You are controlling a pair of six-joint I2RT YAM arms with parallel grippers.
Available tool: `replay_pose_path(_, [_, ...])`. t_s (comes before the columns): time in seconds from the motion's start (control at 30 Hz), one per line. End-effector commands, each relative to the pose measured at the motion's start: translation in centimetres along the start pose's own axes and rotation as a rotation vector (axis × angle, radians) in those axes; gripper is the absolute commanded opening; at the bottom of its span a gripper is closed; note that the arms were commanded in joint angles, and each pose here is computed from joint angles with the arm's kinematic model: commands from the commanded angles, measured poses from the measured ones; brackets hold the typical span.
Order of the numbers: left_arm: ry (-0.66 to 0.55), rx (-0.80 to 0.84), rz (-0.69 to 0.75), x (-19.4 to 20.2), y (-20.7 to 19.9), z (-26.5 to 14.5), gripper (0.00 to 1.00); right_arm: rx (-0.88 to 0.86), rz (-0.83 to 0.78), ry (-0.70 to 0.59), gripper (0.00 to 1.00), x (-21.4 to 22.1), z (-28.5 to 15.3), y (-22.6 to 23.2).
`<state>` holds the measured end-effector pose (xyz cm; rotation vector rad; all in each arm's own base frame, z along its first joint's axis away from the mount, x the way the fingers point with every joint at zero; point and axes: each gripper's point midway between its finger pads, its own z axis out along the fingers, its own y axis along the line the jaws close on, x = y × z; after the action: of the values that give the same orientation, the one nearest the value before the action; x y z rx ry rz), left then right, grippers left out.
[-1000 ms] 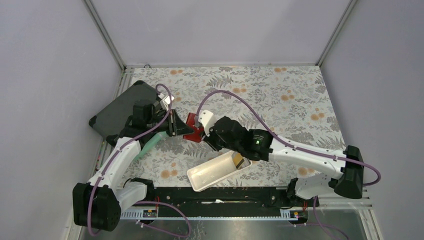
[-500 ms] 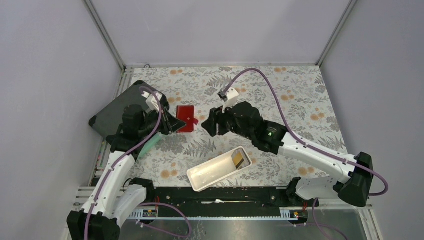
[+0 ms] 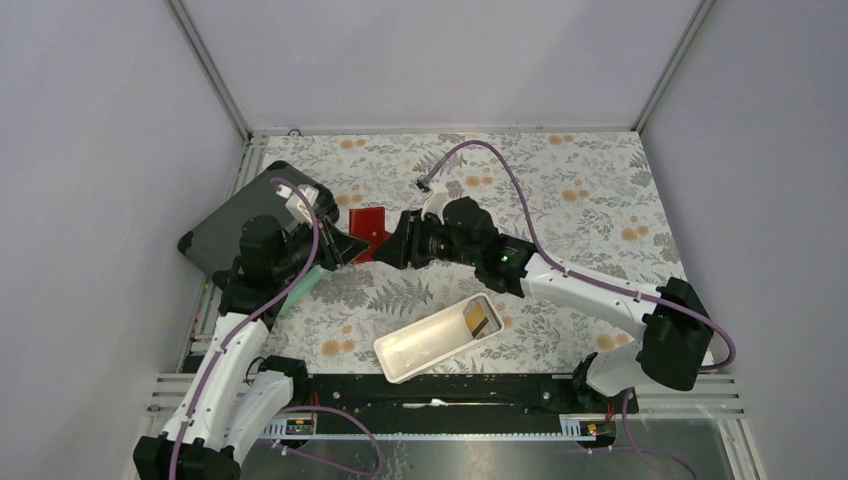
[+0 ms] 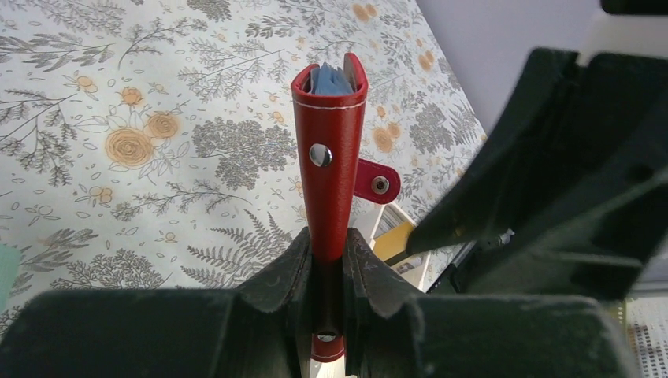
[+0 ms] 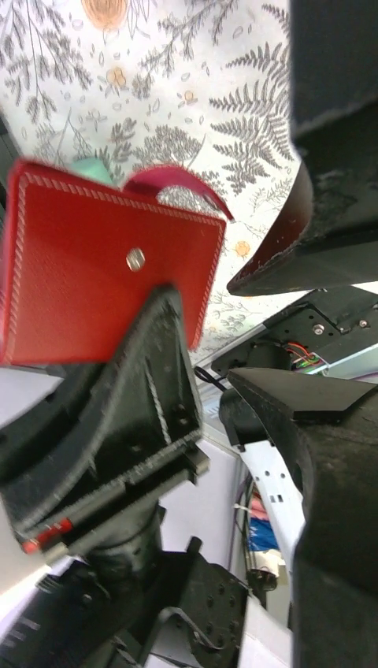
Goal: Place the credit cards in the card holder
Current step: Open the card holder at the center of the board.
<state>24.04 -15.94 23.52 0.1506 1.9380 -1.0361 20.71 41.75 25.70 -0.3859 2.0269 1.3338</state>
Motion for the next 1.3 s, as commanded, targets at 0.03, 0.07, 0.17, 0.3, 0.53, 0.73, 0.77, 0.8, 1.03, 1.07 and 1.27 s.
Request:
replay_pose_path(0.03, [-0.065, 0.13, 0.077, -1.7, -2.7, -0.4, 0.0, 0.003, 0.016, -0.093, 0.46, -3.7, -0.7, -1.1])
replay_pose_path(0.07, [-0.067, 0.141, 0.079, -1.7, -2.9, -0.5, 0.0, 0.017, 0.018, -0.093, 0.46, -3.9, -0.9, -1.7])
replay_pose_path(0.17, [-0.071, 0.19, 0.087, -1.7, -3.8, -0.6, 0.0, 0.023, 0.023, -0.087, 0.47, -4.3, -1.5, -3.0])
replay_pose_path(0.3, [-0.074, 0.329, 0.11, -1.7, -6.2, -1.2, 0.0, -0.012, 0.013, -0.085, 0.47, -4.8, -2.4, -3.8])
replay_pose_path(0.53, [-0.08, 0.43, 0.124, -1.6, -7.8, -1.9, 0.0, -0.069, -0.048, -0.075, 0.43, -4.9, -3.6, -3.2])
replay_pose_path(0.73, [-0.069, 0.473, 0.12, -1.4, -8.4, -2.0, 0.0, -0.197, -0.1, -0.029, 0.43, -4.4, -4.1, -0.9])
replay_pose_path(0.77, [-0.067, 0.479, 0.118, -1.4, -8.4, -2.0, 0.0, -0.227, -0.106, -0.018, 0.43, -4.3, -4.2, -0.4])
replay_pose_path(0.8, [-0.066, 0.479, 0.114, -1.4, -8.4, -2.0, 0.0, -0.248, -0.107, -0.013, 0.43, -4.2, -4.4, 0.0])
replay_pose_path(1.03, [-0.07, 0.463, 0.114, -1.5, -8.2, -1.9, 0.0, -0.36, -0.118, 0.02, 0.43, -3.4, -5.6, 2.0])
replay_pose_path(1.07, [-0.071, 0.462, 0.114, -1.5, -8.2, -1.9, 0.0, -0.36, -0.118, 0.02, 0.44, -3.3, -5.8, 1.9])
replay_pose_path(1.27, [-0.069, 0.466, 0.117, -1.5, -8.3, -2.0, 0.0, -0.356, -0.117, 0.013, 0.44, -3.2, -6.5, 1.9])
